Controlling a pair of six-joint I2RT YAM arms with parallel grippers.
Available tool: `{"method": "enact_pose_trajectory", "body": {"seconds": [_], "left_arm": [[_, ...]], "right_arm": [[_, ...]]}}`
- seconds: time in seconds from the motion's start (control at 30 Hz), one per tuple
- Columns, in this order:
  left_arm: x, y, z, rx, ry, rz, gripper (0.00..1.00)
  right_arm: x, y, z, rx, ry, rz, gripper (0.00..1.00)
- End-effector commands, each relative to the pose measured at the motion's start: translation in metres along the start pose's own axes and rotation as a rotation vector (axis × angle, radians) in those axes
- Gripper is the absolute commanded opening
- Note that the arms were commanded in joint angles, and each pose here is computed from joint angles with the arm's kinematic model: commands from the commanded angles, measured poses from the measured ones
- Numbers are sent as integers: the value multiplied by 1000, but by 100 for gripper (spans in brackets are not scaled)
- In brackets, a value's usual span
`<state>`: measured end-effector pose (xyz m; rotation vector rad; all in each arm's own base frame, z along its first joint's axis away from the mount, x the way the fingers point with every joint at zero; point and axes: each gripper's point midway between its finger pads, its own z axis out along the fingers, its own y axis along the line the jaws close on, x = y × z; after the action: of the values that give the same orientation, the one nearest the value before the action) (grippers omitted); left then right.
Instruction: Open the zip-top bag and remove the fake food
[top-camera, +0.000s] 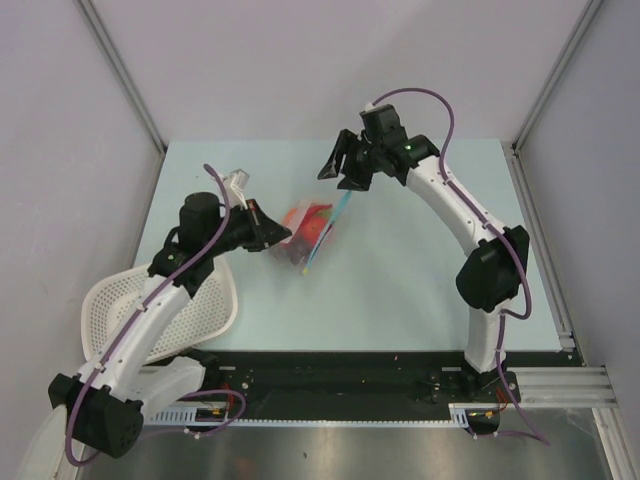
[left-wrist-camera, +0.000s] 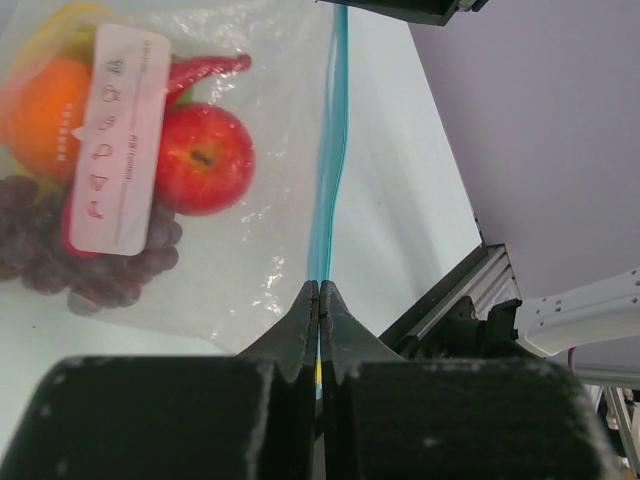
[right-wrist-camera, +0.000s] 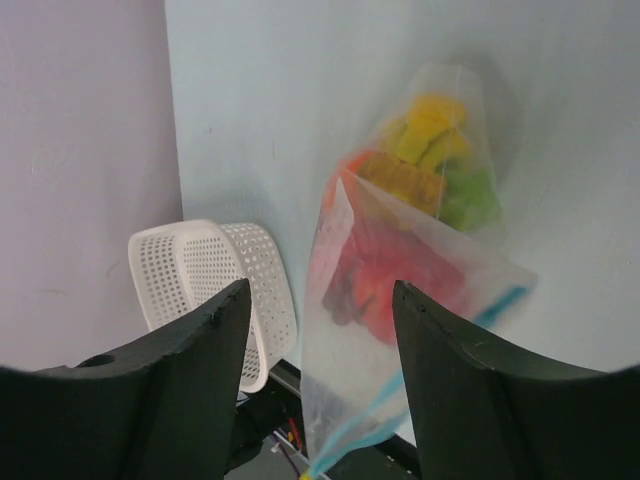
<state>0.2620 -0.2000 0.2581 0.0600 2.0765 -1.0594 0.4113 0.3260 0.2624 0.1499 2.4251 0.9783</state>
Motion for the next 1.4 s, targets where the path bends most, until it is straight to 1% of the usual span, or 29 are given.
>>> {"method": "enact_pose_trajectory", "body": {"seconds": [0.0,0.03,0.1,0.13,0.17,0.2,0.23,0.27,0.3,0.33,0.37,0.4,0.43,0.47,0.5,0.53,0.57,0.63,0.67,0.73,0.77,0.8,0.87,0.9,0.97,1.0,1.07,1.17,1.37], "left_arm": [[-14,-13,-4,21,-43,47,0],[-14,-13,-2,23,-41,49,0],[-11,-12,2,30,-30,48,0],[-10,-11,8,36,-20,56,0],[-9,-9,13,26,-12,66,0],[-6,-13,15,17,17,99,4],[-1,-8,25,-7,54,105,7],[-1,-20,30,1,62,140,17],[2,-24,36,14,79,166,22],[8,-24,48,12,101,173,27],[15,-32,57,34,120,190,27],[14,-36,67,56,111,196,27],[18,-35,75,64,135,184,26],[26,-30,93,61,189,164,20],[31,-33,99,79,223,159,18],[35,-32,105,73,248,162,17],[36,-38,113,82,269,191,16],[36,-46,116,95,271,217,16],[39,-53,118,113,274,231,16],[47,-59,119,133,290,237,16],[50,-61,120,140,301,236,16],[56,-61,123,142,318,236,16],[66,-65,126,158,344,238,15],[70,-65,128,160,355,236,15],[77,-72,126,180,376,242,15],[78,-74,125,182,379,246,15],[80,-75,120,181,385,255,15],[79,-73,114,170,372,265,16],[80,-70,103,153,369,273,16]], "right_arm": [[-3,-6,5,40,-18,25,61],[2,-12,8,60,-6,29,60],[7,-22,10,84,2,26,62],[2,-32,2,132,-34,27,67],[8,-51,0,183,-24,20,71],[3,-64,-8,212,-47,15,81],[-3,-77,-26,279,-91,14,86],[0,-97,-33,337,-92,25,91],[-7,-118,-43,377,-112,56,98],[-11,-119,-61,359,-146,64,99],[6,-149,-63,414,-108,107,100],[4,-169,-75,436,-124,169,100],[6,-174,-93,431,-151,191,100],[23,-193,-94,464,-116,219,100],[29,-207,-104,487,-110,250,100],[34,-209,-114,483,-120,250,100],[54,-227,-114,516,-84,265,100],[62,-242,-119,505,-91,288,100],[64,-241,-123,467,-114,278,89],[76,-252,-111,395,-108,268,77],[81,-254,-103,372,-82,264,64],[87,-252,-93,316,-48,253,57],[97,-253,-79,278,1,225,44],[96,-249,-68,216,9,214,43],[111,-253,-57,175,32,241,43],[108,-247,-52,118,18,228,44],[122,-248,-45,99,37,230,50],[132,-252,-34,73,54,197,52],[152,-257,-18,31,76,169,48]]}}
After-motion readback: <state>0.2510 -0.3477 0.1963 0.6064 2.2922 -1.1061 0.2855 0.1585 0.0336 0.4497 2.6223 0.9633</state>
